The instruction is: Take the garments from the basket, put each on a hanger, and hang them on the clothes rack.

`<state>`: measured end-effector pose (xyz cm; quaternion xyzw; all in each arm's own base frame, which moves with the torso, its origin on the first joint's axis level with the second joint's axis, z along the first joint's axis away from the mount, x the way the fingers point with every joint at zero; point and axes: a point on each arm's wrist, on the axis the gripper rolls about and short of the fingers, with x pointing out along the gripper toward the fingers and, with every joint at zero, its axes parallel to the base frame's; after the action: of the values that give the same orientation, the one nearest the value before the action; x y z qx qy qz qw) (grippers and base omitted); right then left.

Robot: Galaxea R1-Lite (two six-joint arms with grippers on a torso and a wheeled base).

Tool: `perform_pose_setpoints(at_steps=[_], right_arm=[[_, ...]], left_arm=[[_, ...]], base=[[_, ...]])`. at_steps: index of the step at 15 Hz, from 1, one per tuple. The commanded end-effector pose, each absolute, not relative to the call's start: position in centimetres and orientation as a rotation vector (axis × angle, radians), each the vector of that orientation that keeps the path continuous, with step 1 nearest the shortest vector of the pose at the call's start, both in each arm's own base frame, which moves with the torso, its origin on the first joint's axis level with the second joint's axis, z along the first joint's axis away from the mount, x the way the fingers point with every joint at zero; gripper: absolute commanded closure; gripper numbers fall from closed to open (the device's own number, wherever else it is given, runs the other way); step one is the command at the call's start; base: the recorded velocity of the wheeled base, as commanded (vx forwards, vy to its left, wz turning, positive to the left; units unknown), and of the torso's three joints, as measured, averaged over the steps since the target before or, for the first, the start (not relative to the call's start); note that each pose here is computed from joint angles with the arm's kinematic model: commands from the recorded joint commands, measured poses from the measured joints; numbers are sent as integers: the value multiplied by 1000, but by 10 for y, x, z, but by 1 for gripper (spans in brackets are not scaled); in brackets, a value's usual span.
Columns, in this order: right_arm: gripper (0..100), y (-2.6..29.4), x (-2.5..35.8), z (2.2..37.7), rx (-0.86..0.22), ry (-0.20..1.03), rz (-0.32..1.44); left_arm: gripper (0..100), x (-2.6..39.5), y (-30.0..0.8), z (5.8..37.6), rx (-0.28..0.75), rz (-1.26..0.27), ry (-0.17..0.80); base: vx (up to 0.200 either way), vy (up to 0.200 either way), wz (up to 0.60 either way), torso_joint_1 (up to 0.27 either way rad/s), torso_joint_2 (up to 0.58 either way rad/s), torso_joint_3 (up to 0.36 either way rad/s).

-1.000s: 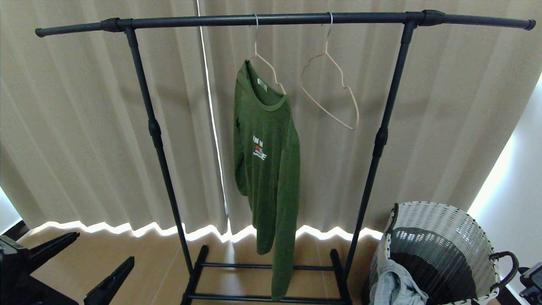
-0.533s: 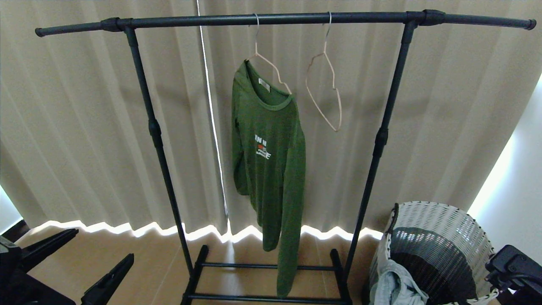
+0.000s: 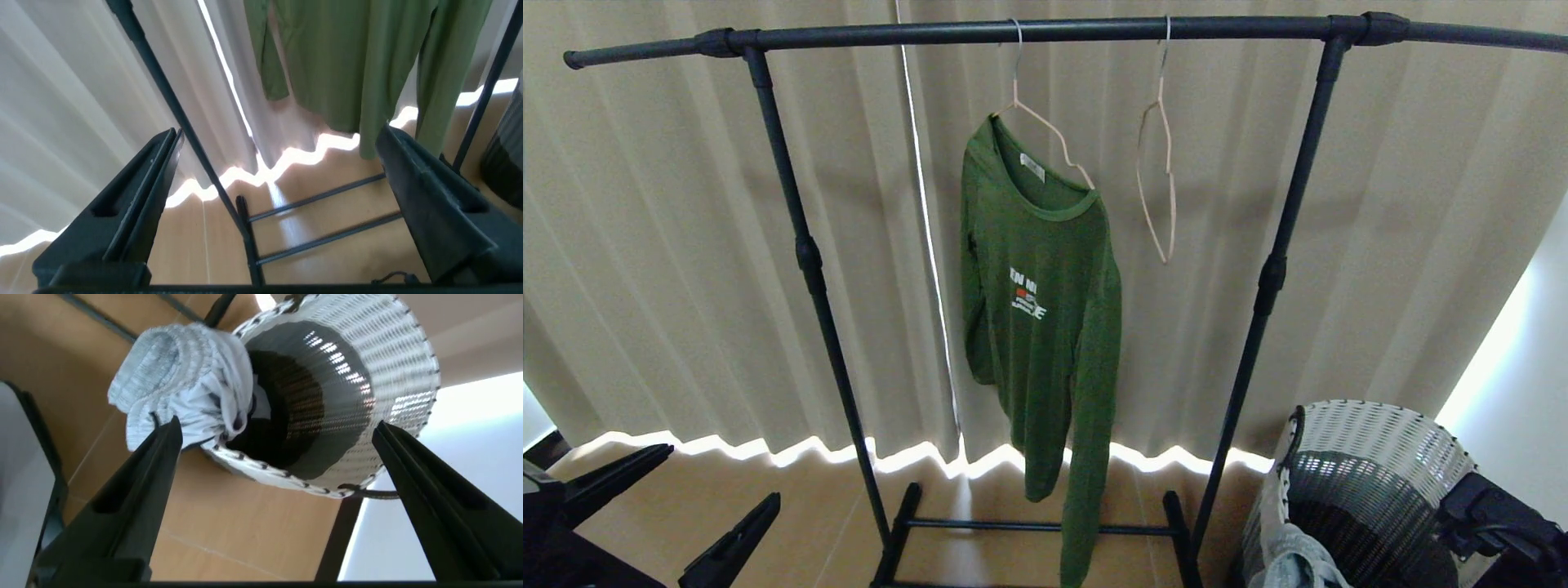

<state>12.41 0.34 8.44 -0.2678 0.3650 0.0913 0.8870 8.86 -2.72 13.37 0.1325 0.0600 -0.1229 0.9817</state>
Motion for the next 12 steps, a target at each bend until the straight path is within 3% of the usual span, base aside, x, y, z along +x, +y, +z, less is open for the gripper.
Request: perform_pose_setpoints(at_steps=[1,7,12], right_arm=[[0,6,132,77,-563,814,226],[0,29,170,50,-616,930,373],[0,40,203,9,-700,949,283]], left_arm=[[0,88,-27,134,266,-249,118],[0,87,-27,134,266,-253,114],[0,86,-27,134,265,-253,110]], base=[[0,0,0,0,0,0],[0,0,0,0,0,0],[0,0,0,0,0,0]])
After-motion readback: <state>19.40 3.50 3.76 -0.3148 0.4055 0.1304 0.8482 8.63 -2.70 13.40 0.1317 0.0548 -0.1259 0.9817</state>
